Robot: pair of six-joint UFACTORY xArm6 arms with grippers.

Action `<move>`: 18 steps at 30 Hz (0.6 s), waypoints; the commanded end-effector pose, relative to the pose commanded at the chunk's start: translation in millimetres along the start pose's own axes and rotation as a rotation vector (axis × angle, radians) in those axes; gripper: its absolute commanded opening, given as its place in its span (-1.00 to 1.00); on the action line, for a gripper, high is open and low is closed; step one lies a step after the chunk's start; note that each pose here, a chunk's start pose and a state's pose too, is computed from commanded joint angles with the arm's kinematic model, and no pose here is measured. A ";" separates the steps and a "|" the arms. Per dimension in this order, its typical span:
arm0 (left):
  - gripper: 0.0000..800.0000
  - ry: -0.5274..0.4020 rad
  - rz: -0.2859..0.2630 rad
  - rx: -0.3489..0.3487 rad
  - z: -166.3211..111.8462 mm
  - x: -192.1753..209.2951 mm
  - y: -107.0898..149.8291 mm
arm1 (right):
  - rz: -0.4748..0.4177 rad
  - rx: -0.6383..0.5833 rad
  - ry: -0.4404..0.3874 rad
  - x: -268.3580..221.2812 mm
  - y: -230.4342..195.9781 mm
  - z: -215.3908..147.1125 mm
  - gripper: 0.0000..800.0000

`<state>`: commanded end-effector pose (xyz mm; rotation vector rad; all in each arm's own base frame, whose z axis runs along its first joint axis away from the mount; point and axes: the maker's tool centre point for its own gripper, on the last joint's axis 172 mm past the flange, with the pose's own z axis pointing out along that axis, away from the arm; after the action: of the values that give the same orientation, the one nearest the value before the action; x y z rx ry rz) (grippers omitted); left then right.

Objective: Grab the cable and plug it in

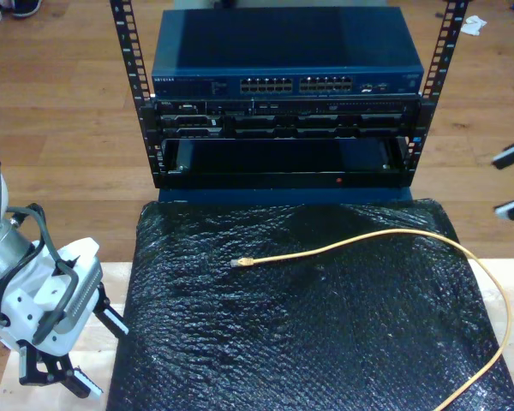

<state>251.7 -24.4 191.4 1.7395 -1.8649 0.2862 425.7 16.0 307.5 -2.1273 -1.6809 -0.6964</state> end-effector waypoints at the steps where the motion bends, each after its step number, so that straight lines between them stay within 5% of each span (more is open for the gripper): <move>1: 1.00 -0.004 0.000 0.007 -0.6 -1.0 -1.8 | -0.004 0.001 -0.003 3.8 1.6 2.5 0.98; 18: 1.00 -0.006 -0.002 0.011 -0.7 -2.3 -2.8 | -0.029 0.039 -0.048 31.2 0.9 33.3 0.98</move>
<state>254.5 -22.4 190.1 1.7515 -1.8692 0.2918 437.7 59.0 297.9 -2.1131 -1.7392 -0.6200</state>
